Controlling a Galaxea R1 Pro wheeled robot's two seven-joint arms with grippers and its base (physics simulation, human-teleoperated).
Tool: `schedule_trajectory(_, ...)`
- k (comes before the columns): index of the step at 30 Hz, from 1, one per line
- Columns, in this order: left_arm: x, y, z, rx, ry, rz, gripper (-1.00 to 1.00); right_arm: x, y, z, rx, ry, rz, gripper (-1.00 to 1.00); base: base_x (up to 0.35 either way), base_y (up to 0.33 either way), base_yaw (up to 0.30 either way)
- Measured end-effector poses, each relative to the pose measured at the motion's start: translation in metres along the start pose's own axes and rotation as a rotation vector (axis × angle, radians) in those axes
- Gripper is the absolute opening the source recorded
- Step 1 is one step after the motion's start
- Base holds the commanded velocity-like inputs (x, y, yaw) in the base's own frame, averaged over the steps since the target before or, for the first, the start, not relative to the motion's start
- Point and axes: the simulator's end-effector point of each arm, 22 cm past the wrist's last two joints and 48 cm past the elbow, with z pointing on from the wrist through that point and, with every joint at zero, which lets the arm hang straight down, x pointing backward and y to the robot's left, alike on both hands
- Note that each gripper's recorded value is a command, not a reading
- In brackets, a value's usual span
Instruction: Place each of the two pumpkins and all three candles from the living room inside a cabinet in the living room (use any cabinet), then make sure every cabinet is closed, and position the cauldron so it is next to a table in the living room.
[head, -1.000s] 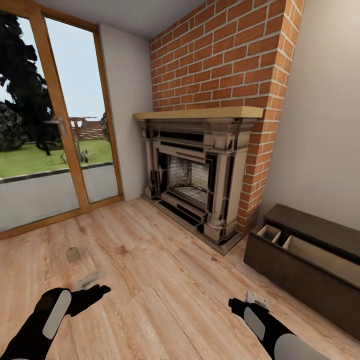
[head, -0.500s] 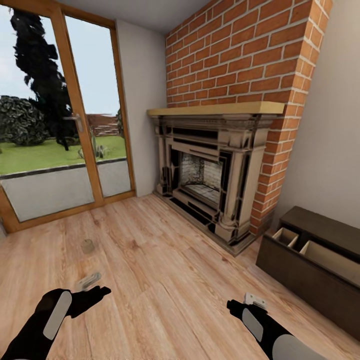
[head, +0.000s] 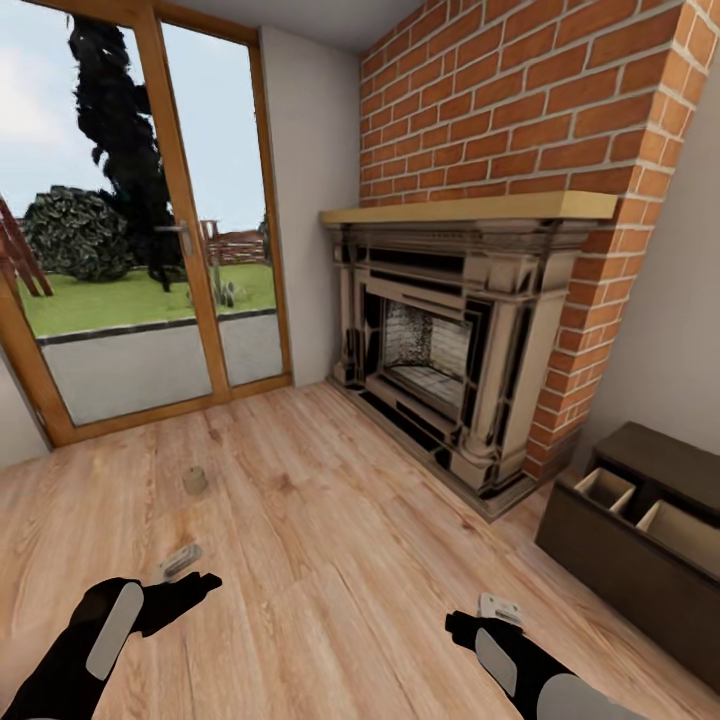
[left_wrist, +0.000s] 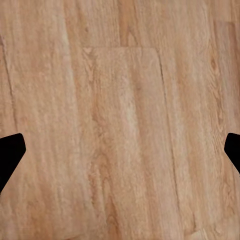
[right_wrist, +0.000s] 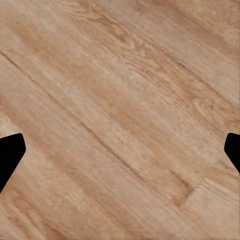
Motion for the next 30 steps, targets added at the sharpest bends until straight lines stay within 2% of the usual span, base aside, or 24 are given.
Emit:
schedule_trajectory(7, 0.002, 0.002, 0.003, -0.005, 0.006, -0.001, 1.00, 0.004, 0.000, 0.003, -0.002, 0.009, -0.002, 1.00, 0.331, 0.000, 0.171)
schedule_trajectory(12, -0.002, 0.005, 0.006, -0.011, -0.020, -0.007, 1.00, 0.007, 0.000, 0.004, -0.002, 0.015, -0.003, 1.00, 0.342, 0.000, 0.171)
schedule_trajectory(30, 0.010, 0.017, 0.017, -0.035, 0.005, -0.014, 1.00, 0.019, 0.002, 0.011, -0.004, 0.038, -0.008, 1.00, 0.344, 0.000, 0.169)
